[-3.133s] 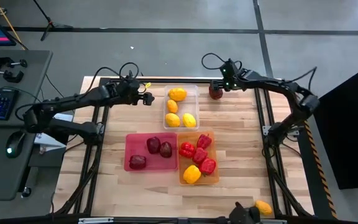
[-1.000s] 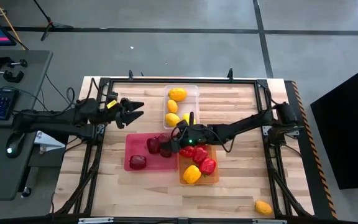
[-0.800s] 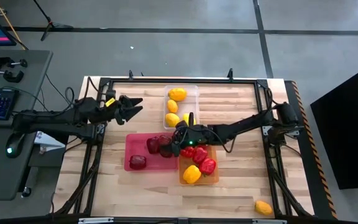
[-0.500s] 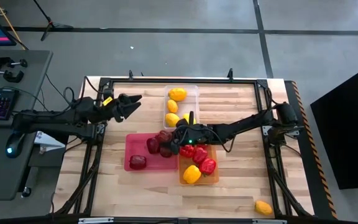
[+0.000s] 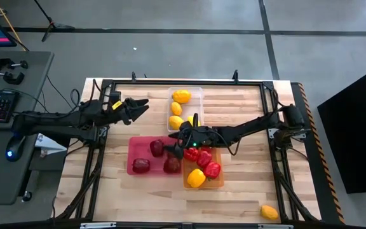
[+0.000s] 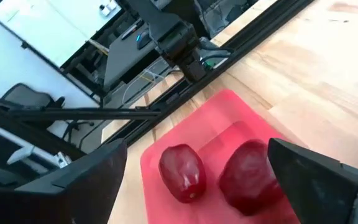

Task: Sort produce into baskets
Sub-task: Put the lemon into the white bin

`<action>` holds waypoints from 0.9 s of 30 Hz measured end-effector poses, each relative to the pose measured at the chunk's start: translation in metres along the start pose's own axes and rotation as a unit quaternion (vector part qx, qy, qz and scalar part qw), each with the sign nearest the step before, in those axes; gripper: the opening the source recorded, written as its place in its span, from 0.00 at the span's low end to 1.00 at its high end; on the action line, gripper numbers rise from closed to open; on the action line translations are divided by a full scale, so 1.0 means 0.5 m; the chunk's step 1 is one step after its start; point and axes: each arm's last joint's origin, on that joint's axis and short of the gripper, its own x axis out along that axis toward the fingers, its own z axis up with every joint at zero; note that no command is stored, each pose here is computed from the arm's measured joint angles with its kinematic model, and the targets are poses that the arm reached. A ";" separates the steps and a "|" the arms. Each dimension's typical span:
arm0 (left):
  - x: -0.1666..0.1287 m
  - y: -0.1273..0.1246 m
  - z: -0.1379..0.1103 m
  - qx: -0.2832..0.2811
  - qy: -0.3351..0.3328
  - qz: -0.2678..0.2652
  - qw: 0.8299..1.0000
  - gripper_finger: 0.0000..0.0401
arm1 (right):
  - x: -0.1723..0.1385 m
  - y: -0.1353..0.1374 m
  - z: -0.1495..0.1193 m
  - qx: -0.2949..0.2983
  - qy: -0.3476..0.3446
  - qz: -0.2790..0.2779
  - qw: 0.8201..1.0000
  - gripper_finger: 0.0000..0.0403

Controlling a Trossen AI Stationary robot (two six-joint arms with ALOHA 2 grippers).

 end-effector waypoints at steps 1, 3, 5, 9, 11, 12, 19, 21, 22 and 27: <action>0.001 0.000 -0.001 0.000 0.001 0.001 1.000 0.99 | 0.000 -0.001 0.002 0.001 0.004 0.004 1.000 0.94; 0.003 0.001 -0.003 -0.003 0.003 0.003 1.000 0.99 | -0.005 -0.003 0.014 0.000 0.012 0.020 1.000 0.93; 0.003 0.001 -0.004 -0.003 0.005 0.002 1.000 0.99 | -0.015 -0.002 0.034 0.000 0.016 0.040 0.999 0.93; 0.002 -0.005 -0.009 0.003 0.013 -0.008 1.000 0.99 | -0.048 -0.007 0.072 -0.014 0.033 0.027 0.999 0.93; 0.000 -0.009 -0.012 0.006 0.018 -0.014 1.000 0.99 | -0.074 -0.006 0.088 -0.029 0.047 0.011 0.998 0.93; 0.000 -0.011 -0.014 0.007 0.020 -0.016 1.000 0.99 | -0.089 -0.002 0.098 -0.034 0.049 0.009 0.998 0.93; -0.002 -0.017 -0.022 0.015 0.019 -0.011 1.000 0.99 | -0.199 0.038 0.090 -0.067 0.149 -0.027 0.986 0.93; -0.002 -0.017 -0.022 0.016 0.019 -0.010 1.000 0.99 | -0.231 0.052 0.065 -0.057 0.200 -0.047 0.977 0.93; -0.002 -0.017 -0.023 0.016 0.019 -0.010 1.000 0.99 | -0.246 0.058 0.049 -0.050 0.227 -0.063 0.971 0.93; -0.002 -0.017 -0.023 0.014 0.019 -0.010 1.000 0.99 | -0.318 0.102 -0.055 -0.031 0.365 -0.115 0.923 0.93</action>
